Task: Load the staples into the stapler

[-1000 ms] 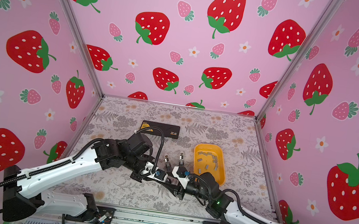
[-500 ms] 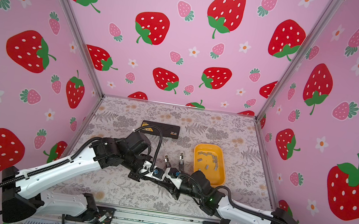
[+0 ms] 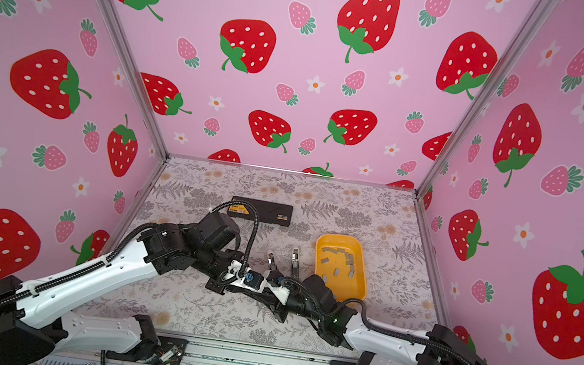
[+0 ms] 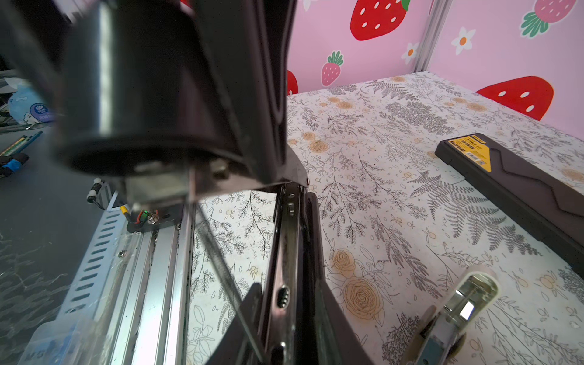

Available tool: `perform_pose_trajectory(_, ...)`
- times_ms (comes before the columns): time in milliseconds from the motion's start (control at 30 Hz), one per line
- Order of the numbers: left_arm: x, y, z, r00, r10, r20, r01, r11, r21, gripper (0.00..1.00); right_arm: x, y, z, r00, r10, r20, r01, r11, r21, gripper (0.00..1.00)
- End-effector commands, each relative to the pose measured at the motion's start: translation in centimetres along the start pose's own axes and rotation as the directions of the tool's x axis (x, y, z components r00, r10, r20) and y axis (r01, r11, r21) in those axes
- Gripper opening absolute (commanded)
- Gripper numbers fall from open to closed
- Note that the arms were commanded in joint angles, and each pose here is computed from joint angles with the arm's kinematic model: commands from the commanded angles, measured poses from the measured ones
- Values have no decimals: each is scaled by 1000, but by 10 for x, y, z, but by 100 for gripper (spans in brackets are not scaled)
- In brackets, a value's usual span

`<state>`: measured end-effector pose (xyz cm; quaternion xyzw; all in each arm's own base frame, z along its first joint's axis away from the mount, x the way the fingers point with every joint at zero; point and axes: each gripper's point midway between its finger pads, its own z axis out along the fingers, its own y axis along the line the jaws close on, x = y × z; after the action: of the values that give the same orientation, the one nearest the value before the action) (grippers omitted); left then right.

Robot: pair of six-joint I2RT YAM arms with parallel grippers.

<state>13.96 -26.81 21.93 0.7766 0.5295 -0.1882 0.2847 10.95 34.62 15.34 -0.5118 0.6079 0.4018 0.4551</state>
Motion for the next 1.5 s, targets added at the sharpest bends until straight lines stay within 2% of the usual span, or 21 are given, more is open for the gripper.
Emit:
perform_pose_trajectory(0, -40, 10, -25, 984, 89, 156, -82, 995, -57, 0, -6, -3, 4, 1000, -16, 15, 15, 1000, 21, 31)
perform_pose_trajectory(133, -42, 10, -28, 981, 88, 175, -79, 995, -57, 0, -3, -4, 6, 1000, -14, 6, 14, 1000, 26, 30)
perform_pose_trajectory(367, -42, 14, -37, 977, 83, 198, -68, 994, -80, 0, -1, -5, 7, 1000, -19, 5, 18, 999, 34, 12)
perform_pose_trajectory(633, -37, 28, -63, 963, 57, 263, -16, 988, -155, 0, -1, -5, 4, 1000, -21, 20, 20, 999, 37, 0)
perform_pose_trajectory(767, -31, 39, -76, 951, 42, 305, 23, 978, -205, 0, -5, -5, -1, 998, -29, 50, 27, 999, 44, 0)
perform_pose_trajectory(1200, -23, 59, -96, 923, 11, 386, 94, 963, -252, 0, -29, 9, -23, 982, -32, 185, 33, 999, -2, 0)
perform_pose_trajectory(1467, -17, 72, -110, 891, 5, 453, 143, 945, -293, 0, -45, 1, -44, 959, -11, 283, -9, 998, 70, 0)
